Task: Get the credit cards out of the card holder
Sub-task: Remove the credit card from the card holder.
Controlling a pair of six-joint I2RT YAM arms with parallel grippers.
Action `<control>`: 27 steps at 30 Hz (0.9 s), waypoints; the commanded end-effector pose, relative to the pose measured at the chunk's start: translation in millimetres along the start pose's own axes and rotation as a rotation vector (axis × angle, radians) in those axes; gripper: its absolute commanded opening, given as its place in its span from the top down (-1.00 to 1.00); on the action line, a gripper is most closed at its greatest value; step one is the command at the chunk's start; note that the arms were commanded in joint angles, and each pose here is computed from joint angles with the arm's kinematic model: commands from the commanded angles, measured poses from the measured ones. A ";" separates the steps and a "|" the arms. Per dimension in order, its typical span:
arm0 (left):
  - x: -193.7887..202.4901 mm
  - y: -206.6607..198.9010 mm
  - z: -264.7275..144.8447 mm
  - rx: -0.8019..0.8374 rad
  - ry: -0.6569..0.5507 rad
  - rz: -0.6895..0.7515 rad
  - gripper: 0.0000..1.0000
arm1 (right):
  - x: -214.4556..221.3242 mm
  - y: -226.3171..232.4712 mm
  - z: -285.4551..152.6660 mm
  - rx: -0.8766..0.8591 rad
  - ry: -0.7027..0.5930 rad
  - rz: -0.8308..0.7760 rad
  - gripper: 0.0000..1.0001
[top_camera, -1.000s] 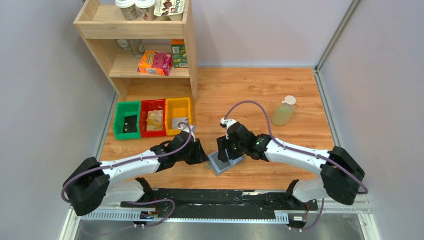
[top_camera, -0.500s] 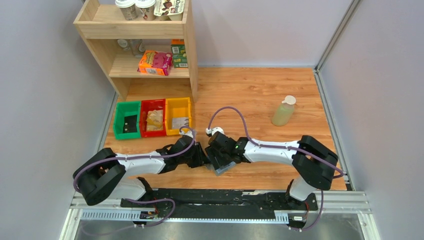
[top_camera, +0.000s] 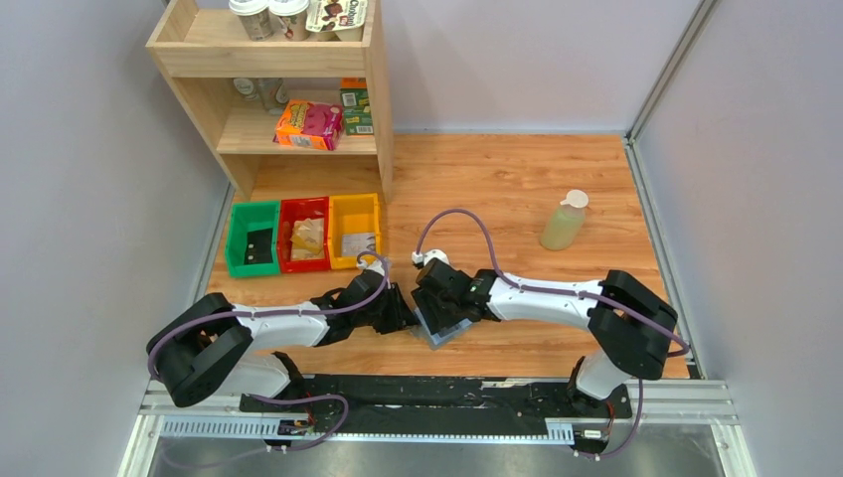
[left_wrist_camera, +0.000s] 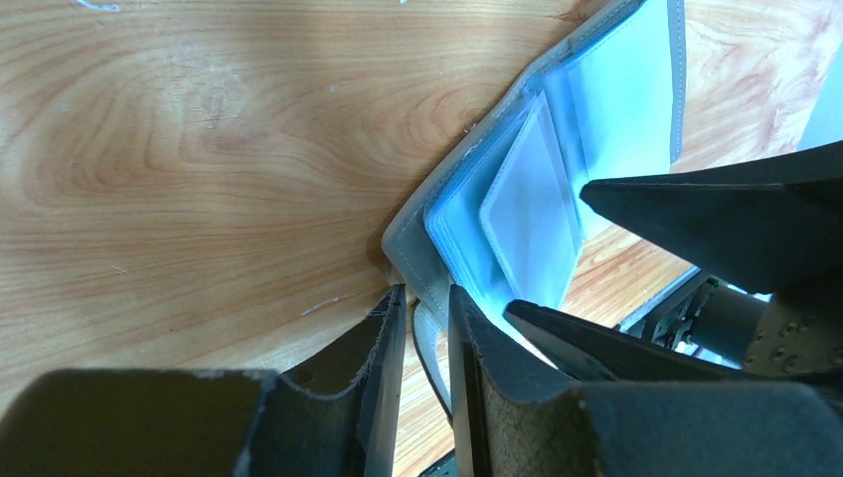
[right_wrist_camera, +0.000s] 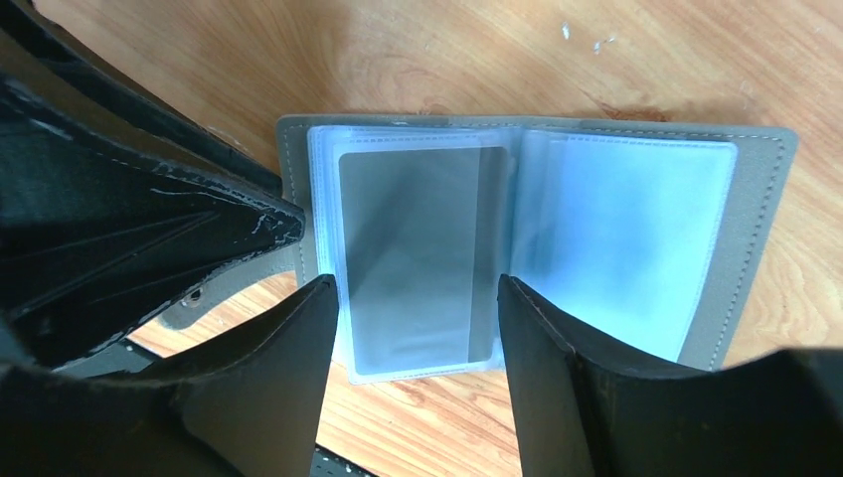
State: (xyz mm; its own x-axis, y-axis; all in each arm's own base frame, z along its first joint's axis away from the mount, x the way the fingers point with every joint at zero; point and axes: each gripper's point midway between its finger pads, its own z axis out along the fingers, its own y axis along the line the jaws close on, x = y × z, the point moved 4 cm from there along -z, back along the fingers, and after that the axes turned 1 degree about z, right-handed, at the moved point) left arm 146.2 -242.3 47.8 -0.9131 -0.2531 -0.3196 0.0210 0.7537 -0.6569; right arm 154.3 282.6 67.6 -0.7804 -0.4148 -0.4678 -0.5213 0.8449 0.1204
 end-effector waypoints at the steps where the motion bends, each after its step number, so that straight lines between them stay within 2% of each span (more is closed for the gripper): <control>1: 6.4 12.2 0.9 -0.043 0.013 0.008 0.39 | -22.3 -1.9 -20.1 -0.052 -0.080 0.072 -0.26; 6: 6.2 11.8 0.2 -0.043 0.013 0.010 0.39 | -23.1 -16.6 -20.8 -0.046 -0.089 0.110 -0.22; 14: 5.0 10.7 0.4 -0.044 0.013 0.010 0.39 | -24.1 -0.2 -20.9 -0.130 -0.078 0.069 -0.23; 24: 5.0 10.6 -0.3 -0.041 0.013 0.009 0.39 | -14.3 1.9 2.6 -0.113 -0.019 0.058 -0.22; 27: 5.2 9.7 -0.5 -0.037 0.014 0.009 0.39 | -7.5 9.5 6.7 -0.155 0.023 0.050 -0.23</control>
State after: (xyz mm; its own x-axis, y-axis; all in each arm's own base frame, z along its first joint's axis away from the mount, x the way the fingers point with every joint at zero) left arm 146.1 -242.1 47.6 -0.9133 -0.2522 -0.3197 0.0212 0.7545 -0.6560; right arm 158.8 280.8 65.4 -0.8255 -0.3684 -0.4276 -0.4944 0.8374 0.2331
